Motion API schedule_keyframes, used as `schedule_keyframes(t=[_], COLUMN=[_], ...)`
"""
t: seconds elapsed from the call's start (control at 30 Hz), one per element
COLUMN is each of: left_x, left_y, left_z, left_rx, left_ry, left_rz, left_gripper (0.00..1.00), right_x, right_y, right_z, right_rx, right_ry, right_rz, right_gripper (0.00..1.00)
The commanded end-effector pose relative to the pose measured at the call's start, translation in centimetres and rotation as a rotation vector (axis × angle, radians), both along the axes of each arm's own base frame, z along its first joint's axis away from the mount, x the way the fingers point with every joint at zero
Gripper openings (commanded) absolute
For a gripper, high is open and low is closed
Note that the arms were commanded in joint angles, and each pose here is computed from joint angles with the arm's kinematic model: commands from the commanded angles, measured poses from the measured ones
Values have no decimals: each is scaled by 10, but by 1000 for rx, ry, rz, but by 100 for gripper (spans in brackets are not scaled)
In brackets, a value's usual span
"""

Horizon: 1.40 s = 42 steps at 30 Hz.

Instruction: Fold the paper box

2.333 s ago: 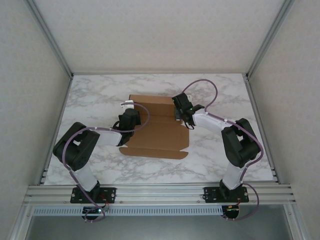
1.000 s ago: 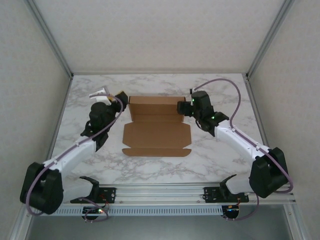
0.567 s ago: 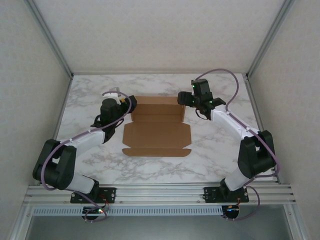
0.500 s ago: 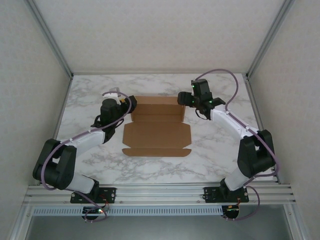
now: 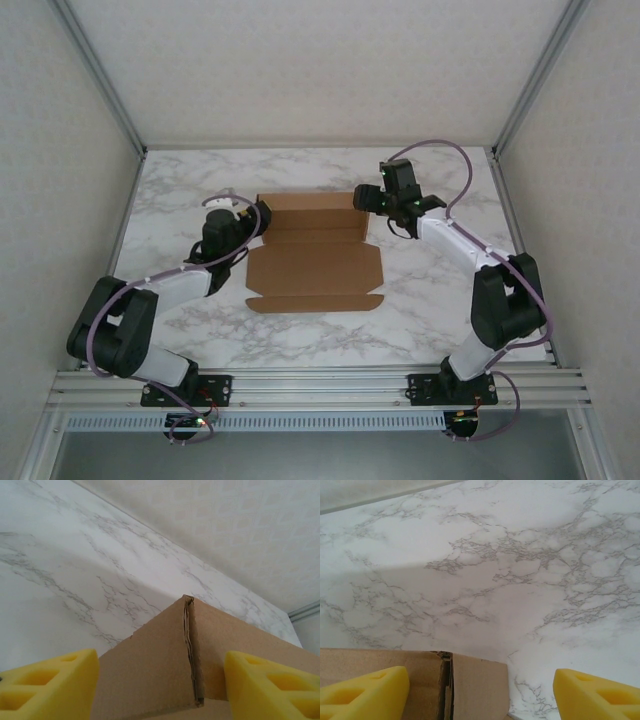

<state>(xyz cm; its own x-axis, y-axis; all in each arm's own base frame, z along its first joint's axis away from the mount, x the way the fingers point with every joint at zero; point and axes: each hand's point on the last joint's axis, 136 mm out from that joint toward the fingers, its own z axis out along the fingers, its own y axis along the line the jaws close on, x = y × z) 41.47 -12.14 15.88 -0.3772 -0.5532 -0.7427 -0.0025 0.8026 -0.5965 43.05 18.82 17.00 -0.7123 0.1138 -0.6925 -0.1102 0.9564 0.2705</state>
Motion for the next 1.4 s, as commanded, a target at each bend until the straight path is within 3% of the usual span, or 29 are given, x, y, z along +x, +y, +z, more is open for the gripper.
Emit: schedule_keyframes(t=[0.0,0.23,0.43,0.53,0.7,0.93,1.03,1.13,1.27,1.37], left_x=[5,2,-17,-30,-35,-48,-46,-42,-38,-42], left_y=[18,1,0,-13,2,42,54,53,42,39], left_z=[28,144,191,198,211,217,212,203,183,170], left_rx=[55,121,114,95,146,182,207,188,155,155], left_ry=[-7,-189,-237,-250,-234,-260,-244,-220,-188,-167], left_rz=[83,-40,-70,-120,-44,150,212,220,169,143], left_gripper=[69,69,67,67,66,67,67,67,67,66], right_x=[-13,4,36,49,40,-80,-107,-95,-58,-36], right_y=[-13,-17,-25,-28,-25,51,64,49,23,28], right_z=[-39,-47,-65,-74,-92,-71,-54,-39,-39,-48], right_rx=[-84,-102,-53,-25,-14,58,117,119,-82,-170], right_ry=[154,235,333,363,434,473,439,359,287,297], right_rz=[-27,-70,-92,-85,-31,267,327,281,207,254], right_gripper=[76,75,74,74,71,71,73,73,70,70])
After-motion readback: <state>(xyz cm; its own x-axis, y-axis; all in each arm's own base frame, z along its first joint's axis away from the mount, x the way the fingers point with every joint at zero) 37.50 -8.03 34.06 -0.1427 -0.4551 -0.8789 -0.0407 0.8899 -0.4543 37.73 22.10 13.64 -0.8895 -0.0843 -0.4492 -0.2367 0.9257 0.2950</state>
